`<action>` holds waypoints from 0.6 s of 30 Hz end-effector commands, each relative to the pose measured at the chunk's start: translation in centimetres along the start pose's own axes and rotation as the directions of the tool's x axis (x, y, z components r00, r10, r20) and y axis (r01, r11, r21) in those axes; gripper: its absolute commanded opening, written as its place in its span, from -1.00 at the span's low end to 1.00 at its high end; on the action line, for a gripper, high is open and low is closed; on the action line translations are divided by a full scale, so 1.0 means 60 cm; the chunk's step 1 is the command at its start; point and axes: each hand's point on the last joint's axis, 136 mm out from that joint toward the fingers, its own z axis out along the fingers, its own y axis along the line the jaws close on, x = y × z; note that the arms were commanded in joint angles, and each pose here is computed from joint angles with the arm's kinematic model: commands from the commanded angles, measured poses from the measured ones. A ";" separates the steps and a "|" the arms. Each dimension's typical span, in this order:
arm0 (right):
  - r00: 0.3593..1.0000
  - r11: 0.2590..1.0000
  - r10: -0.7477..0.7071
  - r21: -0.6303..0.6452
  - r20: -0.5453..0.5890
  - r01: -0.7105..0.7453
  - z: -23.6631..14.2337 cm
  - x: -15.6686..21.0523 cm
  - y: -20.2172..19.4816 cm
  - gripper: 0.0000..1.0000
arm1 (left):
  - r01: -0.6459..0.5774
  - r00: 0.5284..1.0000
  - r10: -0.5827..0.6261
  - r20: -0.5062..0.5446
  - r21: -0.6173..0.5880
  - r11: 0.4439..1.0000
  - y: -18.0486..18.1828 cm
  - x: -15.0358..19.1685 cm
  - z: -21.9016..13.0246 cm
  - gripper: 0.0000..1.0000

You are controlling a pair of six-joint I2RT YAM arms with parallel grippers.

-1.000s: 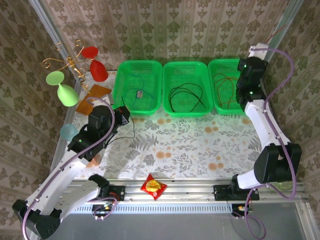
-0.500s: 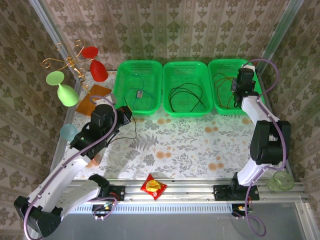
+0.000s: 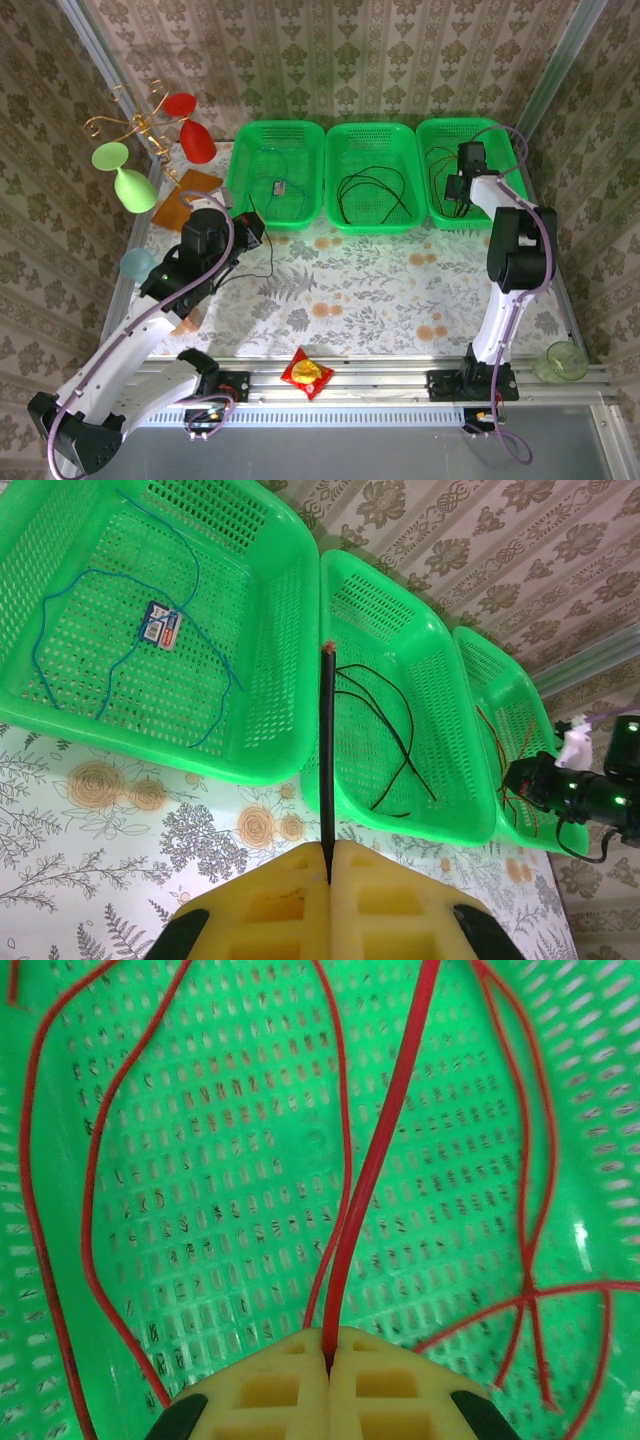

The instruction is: Untangle the cables

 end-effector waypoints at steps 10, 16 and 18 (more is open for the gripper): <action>0.991 0.999 0.033 -0.021 -0.127 -0.036 -0.014 0.011 -0.013 -0.30 | 0.024 0.999 -0.025 0.030 0.052 0.998 -0.021 -0.021 -0.022 -1.00; 0.998 0.998 0.046 -0.045 -0.037 -0.048 -0.093 -0.035 -0.027 0.28 | 0.006 0.999 -0.011 0.049 0.086 0.996 -0.049 -0.037 -0.035 -1.00; 0.999 0.998 0.047 -0.050 -0.008 -0.047 -0.120 -0.046 -0.031 0.45 | 0.000 0.998 -0.006 0.057 0.101 0.995 -0.061 -0.042 -0.037 -1.00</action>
